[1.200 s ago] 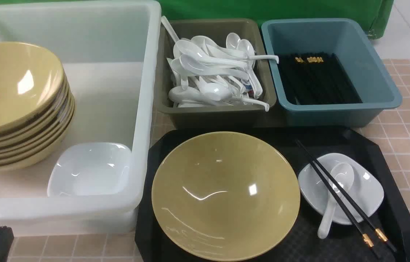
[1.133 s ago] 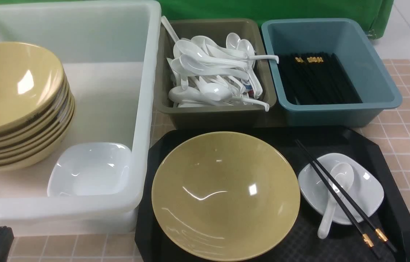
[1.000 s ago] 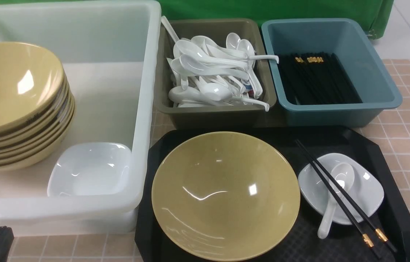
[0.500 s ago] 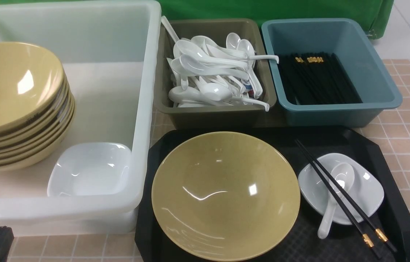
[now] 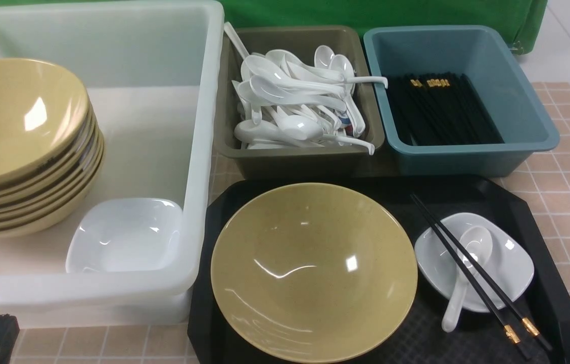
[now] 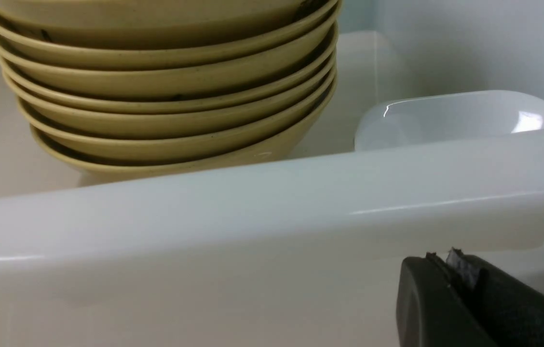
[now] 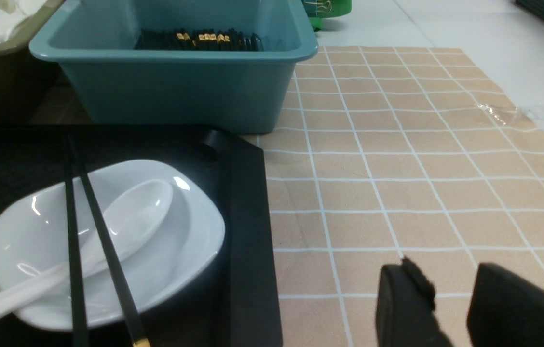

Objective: On brown table put chopsticks spoon bowls plates into blue grey white boxes.
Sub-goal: 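Move the grippers toward the tableware on the black tray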

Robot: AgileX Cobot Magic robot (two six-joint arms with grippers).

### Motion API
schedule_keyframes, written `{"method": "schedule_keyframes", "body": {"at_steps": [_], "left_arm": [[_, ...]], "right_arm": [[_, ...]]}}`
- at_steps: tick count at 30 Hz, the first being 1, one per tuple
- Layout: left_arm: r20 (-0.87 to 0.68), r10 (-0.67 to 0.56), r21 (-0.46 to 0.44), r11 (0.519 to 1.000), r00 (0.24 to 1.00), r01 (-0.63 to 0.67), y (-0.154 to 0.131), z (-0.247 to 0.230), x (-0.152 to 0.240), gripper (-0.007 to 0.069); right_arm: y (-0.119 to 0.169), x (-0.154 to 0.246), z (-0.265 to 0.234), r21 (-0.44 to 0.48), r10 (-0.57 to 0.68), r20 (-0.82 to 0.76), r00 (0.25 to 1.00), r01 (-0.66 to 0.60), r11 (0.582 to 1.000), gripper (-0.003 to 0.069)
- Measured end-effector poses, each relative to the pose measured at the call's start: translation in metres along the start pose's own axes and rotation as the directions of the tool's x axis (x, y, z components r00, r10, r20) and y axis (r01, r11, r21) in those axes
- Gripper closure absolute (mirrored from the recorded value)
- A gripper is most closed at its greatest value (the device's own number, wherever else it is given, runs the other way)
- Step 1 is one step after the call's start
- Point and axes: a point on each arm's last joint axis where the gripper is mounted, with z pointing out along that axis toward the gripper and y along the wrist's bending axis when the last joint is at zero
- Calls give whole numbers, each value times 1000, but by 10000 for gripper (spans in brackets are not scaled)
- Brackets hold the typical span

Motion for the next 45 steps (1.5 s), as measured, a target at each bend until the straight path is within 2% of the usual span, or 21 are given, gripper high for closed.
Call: {"method": "schedule_keyframes", "body": {"at_steps": [11, 15, 20, 23, 26, 27, 28, 29, 30, 31, 32, 33, 34, 35, 36, 37, 38, 40, 42, 44, 45], "left_arm": [[0, -1, 0, 1000, 1000, 1, 0, 0, 0, 624], [0, 0, 0, 1000, 1000, 0, 0, 0, 0, 624], [-1, 19, -4, 1000, 1000, -19, 0, 0, 0, 624], [11, -43, 9, 999, 999, 43, -1, 0, -1, 624], [39, -254, 52, 966, 966, 252, -4, 0, -5, 624], [49, -377, 79, 924, 925, 373, -5, 0, -7, 624], [52, -518, 111, 852, 854, 511, -6, -1, -9, 624], [49, -634, 139, 770, 772, 623, -7, -1, -11, 624], [42, -740, 167, 667, 671, 726, -7, -1, -14, 624], [26, -869, 205, 489, 494, 848, -7, -2, -17, 624], [12, -939, 231, 338, 345, 912, -6, -2, -20, 624], [1, -977, 251, 207, 214, 946, -5, -3, -22, 624], [-2, -985, 257, 164, 170, 952, -4, -3, -23, 624], [-5, -999, 277, 35, 38, 960, -1, -4, -25, 624], [-4, -1000, 279, 24, 26, 960, -1, -4, -25, 624], [4, -1000, 286, -8, -10, 958, 1, -4, -26, 624], [11, -999, 292, -32, -36, 956, 2, -4, -27, 624], [23, -998, 299, -49, -58, 953, 4, -4, -27, 624], [22, -998, 298, -45, -54, 953, 3, -4, -27, 624], [20, -999, 296, -30, -38, 955, 3, -4, -27, 624], [21, -999, 288, 44, 40, 957, 1, -4, -26, 624]], "right_arm": [[0, 0, 0, 0, 5, 1, 1000, -5, 1000, 413], [0, 0, 0, -1, 134, 3, 991, -134, 991, 413], [0, 0, 0, -1, 188, 3, 982, -188, 982, 413], [0, 0, 0, -1, 189, 3, 982, -189, 982, 413], [0, 0, 0, -1, 192, 3, 981, -192, 981, 413], [0, 0, 0, -1, 201, 3, 980, -201, 980, 413], [0, 0, 0, -2, 231, 4, 973, -231, 973, 413], [0, 0, 0, -5, 279, 2, 960, -279, 960, 413], [1, -1, 0, -13, 341, 3, 940, -341, 940, 413], [3, -1, 0, -32, 498, -5, 867, -498, 867, 413], [5, -2, 0, -54, 674, -21, 738, -674, 737, 413], [7, -3, 0, -69, 795, -38, 606, -795, 603, 413], [7, -3, 0, -69, 808, -39, 588, -808, 585, 413], [8, -4, 0, -77, 908, -64, 415, -909, 410, 413], [8, -4, 0, -77, 917, -66, 393, -918, 388, 413], [9, -4, -1, -77, 929, -71, 363, -931, 358, 413], [9, -4, -1, -76, 931, -72, 359, -932, 354, 413], [8, -4, 0, -80, 898, -60, 437, -899, 432, 413], [8, -5, 0, -86, 865, -49, 499, -865, 494, 413], [8, -5, 0, -87, 854, -47, 518, -854, 513, 413], [8, -4, 0, -86, 846, -48, 531, -846, 527, 413]]}}
